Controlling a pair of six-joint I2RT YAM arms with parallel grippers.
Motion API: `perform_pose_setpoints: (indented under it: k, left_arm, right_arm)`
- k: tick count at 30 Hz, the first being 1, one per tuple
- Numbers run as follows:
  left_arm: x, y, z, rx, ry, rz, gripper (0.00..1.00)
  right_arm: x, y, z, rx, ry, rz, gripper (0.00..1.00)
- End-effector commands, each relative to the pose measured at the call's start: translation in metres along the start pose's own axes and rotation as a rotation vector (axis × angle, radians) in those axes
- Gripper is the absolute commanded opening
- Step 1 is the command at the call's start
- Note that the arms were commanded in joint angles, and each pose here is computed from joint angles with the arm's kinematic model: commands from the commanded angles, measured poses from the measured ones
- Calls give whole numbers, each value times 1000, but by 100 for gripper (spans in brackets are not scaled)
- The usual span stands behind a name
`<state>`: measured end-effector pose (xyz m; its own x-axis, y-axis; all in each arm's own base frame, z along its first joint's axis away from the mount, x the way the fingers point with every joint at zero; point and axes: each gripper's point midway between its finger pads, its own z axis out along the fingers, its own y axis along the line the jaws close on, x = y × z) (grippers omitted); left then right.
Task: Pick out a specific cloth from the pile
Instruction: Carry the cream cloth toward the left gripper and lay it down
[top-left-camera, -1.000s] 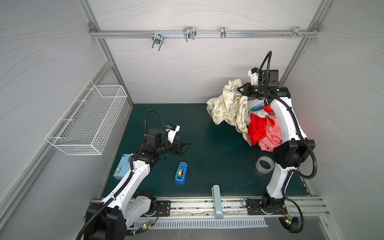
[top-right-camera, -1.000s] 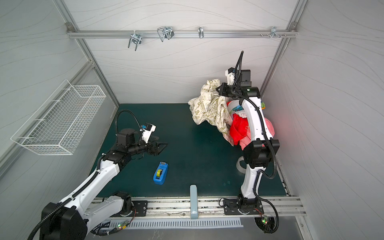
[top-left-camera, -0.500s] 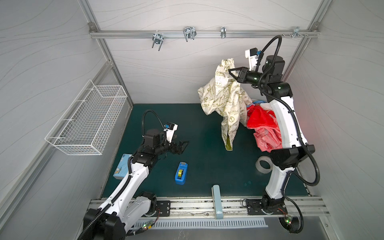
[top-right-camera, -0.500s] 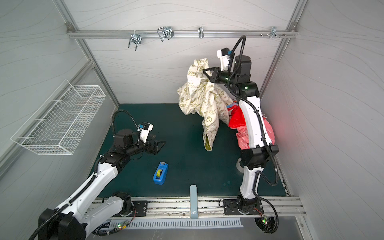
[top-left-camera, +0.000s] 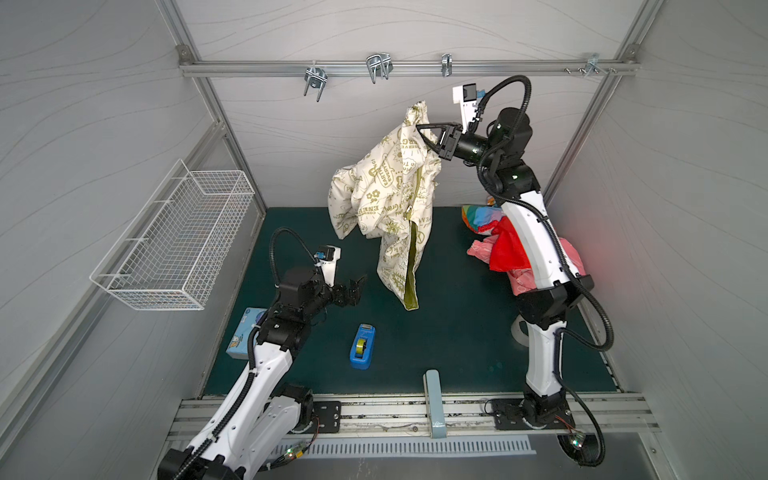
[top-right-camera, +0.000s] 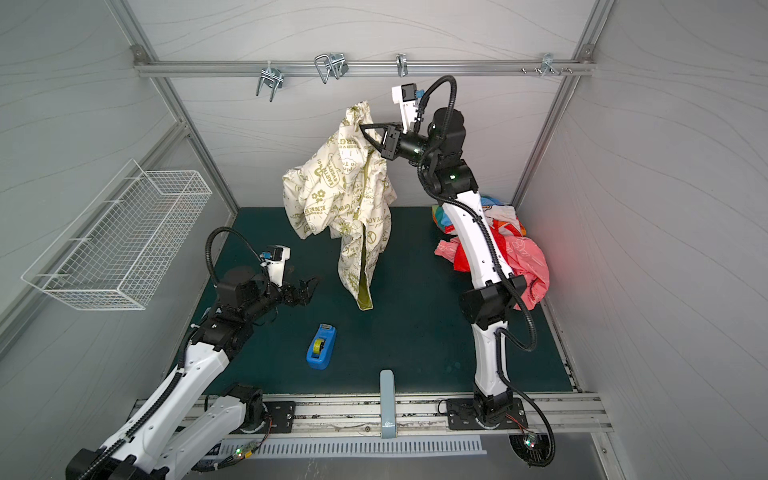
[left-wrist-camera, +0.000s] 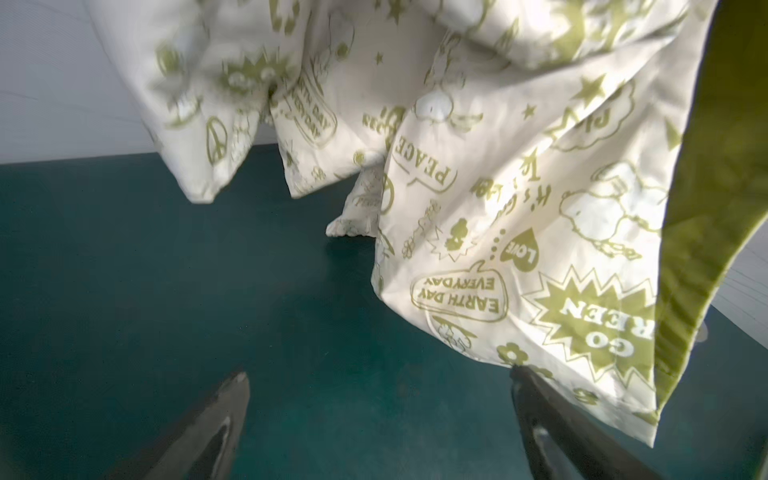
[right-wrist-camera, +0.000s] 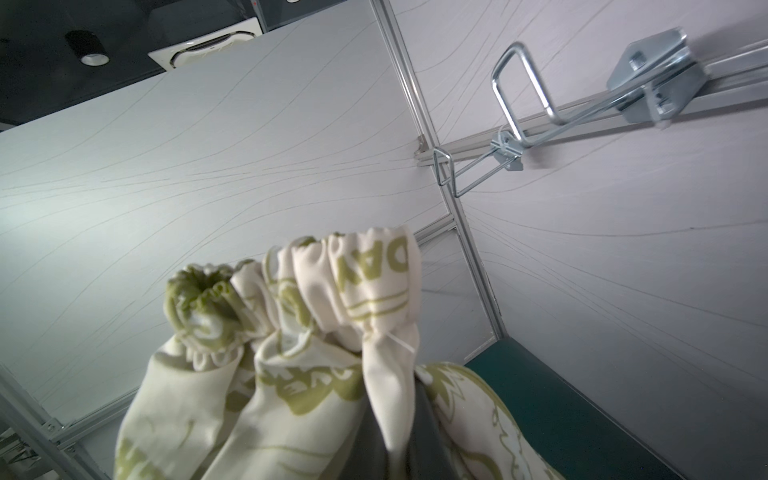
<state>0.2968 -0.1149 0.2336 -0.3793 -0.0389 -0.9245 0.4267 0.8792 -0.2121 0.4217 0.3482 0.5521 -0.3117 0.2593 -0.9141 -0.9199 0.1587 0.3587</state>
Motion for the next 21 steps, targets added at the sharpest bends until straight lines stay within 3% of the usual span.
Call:
perform_pose_setpoints:
  k: [1,6,10,14,21]
  left_arm:
    - [-28,9,-13,-77,-138,4,99]
    - [-35,13,-25,-113,-217,11,99]
    - [-34,14,-25,-120,-223,13,99]
    - [-33,15,-24,-122,-214,14,99]
    - [-31,16,-23,-126,-212,19,99]
  right_arm:
    - [13,6,26,-105,-27,-25,0]
    - [92,-48,57,-107,89,126,0]
    - [166,-95,60,-48,221,209,0]
    - [224,-134,43,82,329,195,0]
    - [306,-160,-7,344,605,131,0]
